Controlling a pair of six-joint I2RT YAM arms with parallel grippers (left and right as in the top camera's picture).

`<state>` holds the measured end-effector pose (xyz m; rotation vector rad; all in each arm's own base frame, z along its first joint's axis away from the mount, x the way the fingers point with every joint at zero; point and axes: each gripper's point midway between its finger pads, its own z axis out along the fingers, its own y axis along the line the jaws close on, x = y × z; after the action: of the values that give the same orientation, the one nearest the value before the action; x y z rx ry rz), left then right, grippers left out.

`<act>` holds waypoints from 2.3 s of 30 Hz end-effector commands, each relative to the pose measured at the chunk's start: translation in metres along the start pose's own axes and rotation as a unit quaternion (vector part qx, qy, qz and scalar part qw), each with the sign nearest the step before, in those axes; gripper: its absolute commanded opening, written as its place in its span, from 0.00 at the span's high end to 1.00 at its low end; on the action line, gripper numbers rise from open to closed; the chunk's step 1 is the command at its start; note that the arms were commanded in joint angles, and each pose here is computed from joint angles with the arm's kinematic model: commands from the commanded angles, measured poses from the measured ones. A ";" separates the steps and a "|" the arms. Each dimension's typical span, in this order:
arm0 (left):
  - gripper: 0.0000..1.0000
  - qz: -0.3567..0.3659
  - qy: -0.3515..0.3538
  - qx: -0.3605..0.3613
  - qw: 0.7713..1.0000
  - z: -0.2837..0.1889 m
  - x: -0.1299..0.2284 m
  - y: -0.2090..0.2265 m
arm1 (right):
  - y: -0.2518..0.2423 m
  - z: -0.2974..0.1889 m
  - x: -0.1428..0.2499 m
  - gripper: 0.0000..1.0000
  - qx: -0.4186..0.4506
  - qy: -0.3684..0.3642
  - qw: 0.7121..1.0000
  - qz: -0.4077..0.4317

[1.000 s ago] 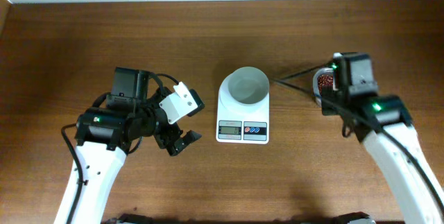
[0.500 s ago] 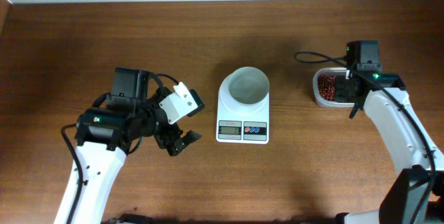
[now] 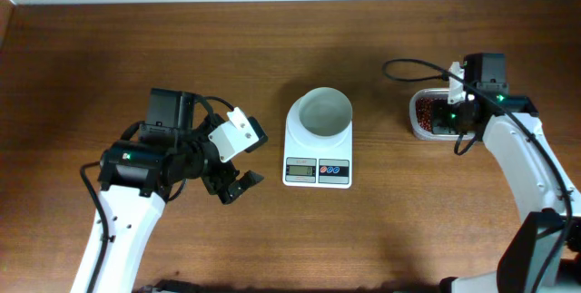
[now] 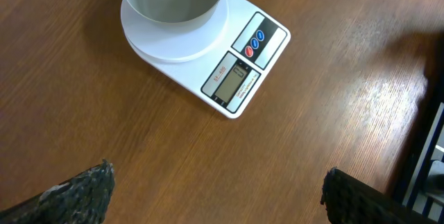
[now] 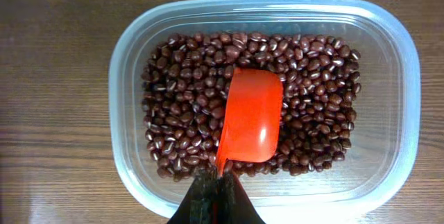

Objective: Scoop and weigh 50g on scale
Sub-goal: 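Lower the orange scoop into the bean tub and scoop beans with right gripper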

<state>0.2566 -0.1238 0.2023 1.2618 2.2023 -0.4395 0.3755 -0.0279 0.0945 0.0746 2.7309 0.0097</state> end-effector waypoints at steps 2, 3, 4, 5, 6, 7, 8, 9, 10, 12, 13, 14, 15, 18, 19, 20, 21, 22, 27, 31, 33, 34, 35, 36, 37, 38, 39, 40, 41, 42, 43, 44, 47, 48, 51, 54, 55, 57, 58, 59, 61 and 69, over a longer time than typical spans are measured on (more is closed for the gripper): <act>0.01 0.008 -0.011 -0.010 1.000 -0.007 -0.006 0.002 | 0.004 -0.003 -0.007 0.96 -0.085 -0.010 0.996 0.037; 0.01 0.008 -0.011 -0.010 1.000 -0.007 -0.006 0.002 | -0.002 0.000 -0.006 0.96 -0.096 -0.007 0.994 0.051; 0.01 0.008 -0.010 -0.010 1.000 -0.007 -0.006 0.002 | -0.004 0.003 -0.003 0.96 -0.103 -0.001 0.993 0.059; 0.01 0.008 -0.011 -0.010 1.000 -0.007 -0.006 0.002 | -0.007 0.009 0.000 0.96 -0.112 0.007 0.991 0.068; 0.01 0.008 -0.011 -0.010 1.000 -0.007 -0.006 0.002 | -0.008 0.016 0.004 0.96 -0.130 0.018 0.988 0.082; 0.01 0.008 -0.010 -0.010 1.000 -0.007 -0.006 0.002 | -0.009 0.019 0.005 0.96 -0.141 0.021 0.986 0.090; 0.01 0.008 -0.011 -0.010 1.000 -0.007 -0.006 0.002 | -0.012 0.019 0.005 0.96 -0.146 0.019 0.984 0.096; 0.01 0.008 -0.011 -0.010 1.000 -0.007 -0.006 0.002 | -0.017 0.018 0.005 0.96 -0.144 0.017 0.984 0.102; 0.01 0.008 -0.010 -0.010 1.000 -0.007 -0.006 0.002 | -0.024 0.017 0.005 0.96 -0.140 0.016 0.983 0.114; 0.01 0.008 -0.011 -0.010 1.000 -0.007 -0.006 0.002 | -0.038 0.016 0.010 0.96 -0.134 0.020 0.982 0.134; 0.01 0.008 -0.010 -0.010 1.000 -0.007 -0.006 0.002 | -0.044 0.015 0.012 0.96 -0.133 0.021 0.980 0.145; 0.01 0.008 -0.010 -0.010 1.000 -0.007 -0.006 0.002 | -0.047 0.014 0.013 0.96 -0.139 0.018 0.978 0.152; 0.01 0.008 -0.011 -0.010 1.000 -0.007 -0.006 0.002 | -0.049 0.013 0.012 0.96 -0.148 0.015 0.976 0.159; 0.01 0.008 -0.011 -0.010 1.000 -0.007 -0.006 0.002 | -0.050 0.007 0.009 0.96 -0.183 0.002 0.967 0.177; 0.01 0.008 -0.011 -0.010 1.000 -0.007 -0.006 0.002 | -0.048 0.005 0.007 0.96 -0.197 -0.002 0.964 0.180; 0.01 0.008 -0.011 -0.010 1.000 -0.007 -0.006 0.002 | -0.047 0.003 0.006 0.96 -0.206 -0.005 0.961 0.183; 0.01 0.008 -0.010 -0.010 1.000 -0.007 -0.006 0.002 | -0.047 0.001 0.005 0.96 -0.215 -0.008 0.959 0.187; 0.01 0.008 -0.011 -0.010 1.000 -0.007 -0.006 0.002 | -0.049 -0.001 0.004 0.96 -0.223 -0.012 0.955 0.194; 0.01 0.008 -0.011 -0.010 1.000 -0.007 -0.006 0.002 | -0.056 -0.011 0.000 0.96 -0.262 -0.033 0.939 0.220; 0.01 0.008 -0.010 -0.010 1.000 -0.007 -0.006 0.002 | -0.058 -0.017 -0.002 0.96 -0.282 -0.043 0.931 0.229; 0.01 0.008 -0.010 -0.010 1.000 -0.007 -0.006 0.002 | -0.055 -0.019 -0.003 0.96 -0.293 -0.045 0.927 0.229; 0.01 0.008 -0.010 -0.010 1.000 -0.007 -0.006 0.002 | -0.055 -0.019 -0.002 0.96 -0.294 -0.043 0.927 0.231; 0.01 0.008 -0.010 -0.010 1.000 -0.007 -0.006 0.002 | -0.055 -0.019 -0.002 0.96 -0.294 -0.041 0.926 0.232; 0.01 0.008 -0.010 -0.010 1.000 -0.007 -0.006 0.002 | -0.054 -0.019 -0.001 0.96 -0.294 -0.040 0.926 0.232; 0.01 0.008 -0.010 -0.010 1.000 -0.007 -0.006 0.002 | -0.054 -0.019 -0.001 0.96 -0.294 -0.039 0.926 0.233; 0.01 0.008 -0.010 -0.010 1.000 -0.007 -0.006 0.002 | -0.054 -0.019 0.000 0.96 -0.295 -0.038 0.926 0.233; 0.01 0.008 -0.010 -0.010 1.000 -0.007 -0.006 0.002 | -0.054 -0.019 0.000 0.96 -0.295 -0.038 0.926 0.233; 0.01 0.008 -0.010 -0.010 1.000 -0.007 -0.006 0.002 | -0.054 -0.019 0.000 0.96 -0.295 -0.038 0.926 0.233; 0.01 0.008 -0.010 -0.010 1.000 -0.007 -0.006 0.002 | -0.054 -0.019 0.000 0.96 -0.295 -0.037 0.926 0.234; 0.01 0.008 -0.010 -0.010 1.000 -0.007 -0.006 0.002 | -0.053 -0.020 0.000 0.96 -0.297 -0.037 0.925 0.234; 0.01 0.008 -0.010 -0.010 1.000 -0.007 -0.006 0.002 | -0.052 -0.021 0.000 0.96 -0.302 -0.037 0.923 0.234; 0.01 0.008 -0.010 -0.010 1.000 -0.007 -0.006 0.002 | -0.050 -0.022 -0.001 0.96 -0.308 -0.038 0.921 0.235; 0.01 0.008 -0.010 -0.010 1.000 -0.007 -0.006 0.002 | -0.050 -0.022 -0.001 0.96 -0.309 -0.037 0.921 0.236; 0.01 0.008 -0.010 -0.010 1.000 -0.007 -0.006 0.002 | -0.051 -0.023 -0.001 0.96 -0.311 -0.038 0.920 0.238; 0.01 0.008 -0.010 -0.010 1.000 -0.007 -0.006 0.002 | -0.058 -0.033 -0.003 0.96 -0.337 -0.056 0.904 0.255; 0.01 0.008 -0.010 -0.010 1.000 -0.007 -0.006 0.002 | -0.076 -0.039 0.004 0.96 -0.340 -0.062 0.892 0.290; 0.01 0.008 -0.010 -0.010 1.000 -0.007 -0.006 0.002 | -0.081 -0.040 0.006 0.96 -0.338 -0.062 0.890 0.299; 0.01 0.008 -0.010 -0.010 1.000 -0.007 -0.006 0.002 | -0.084 -0.043 0.006 0.96 -0.345 -0.068 0.885 0.304; 0.01 0.008 -0.010 -0.010 1.000 -0.007 -0.006 0.002 | -0.083 -0.045 0.004 0.96 -0.354 -0.072 0.882 0.304; 0.01 0.008 -0.010 -0.010 1.000 -0.007 -0.006 0.002 | -0.081 -0.048 0.003 0.96 -0.363 -0.075 0.878 0.303; 0.01 0.008 -0.010 -0.010 1.000 -0.007 -0.006 0.002 | -0.077 -0.052 0.000 0.96 -0.379 -0.080 0.871 0.302; 0.01 0.008 -0.010 -0.010 1.000 -0.007 -0.006 0.002 | -0.065 -0.069 -0.010 0.96 -0.437 -0.098 0.843 0.298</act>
<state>0.2566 -0.1238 0.2023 1.2618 2.2023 -0.4395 0.3526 -0.0991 0.1505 0.6386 2.1955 1.2294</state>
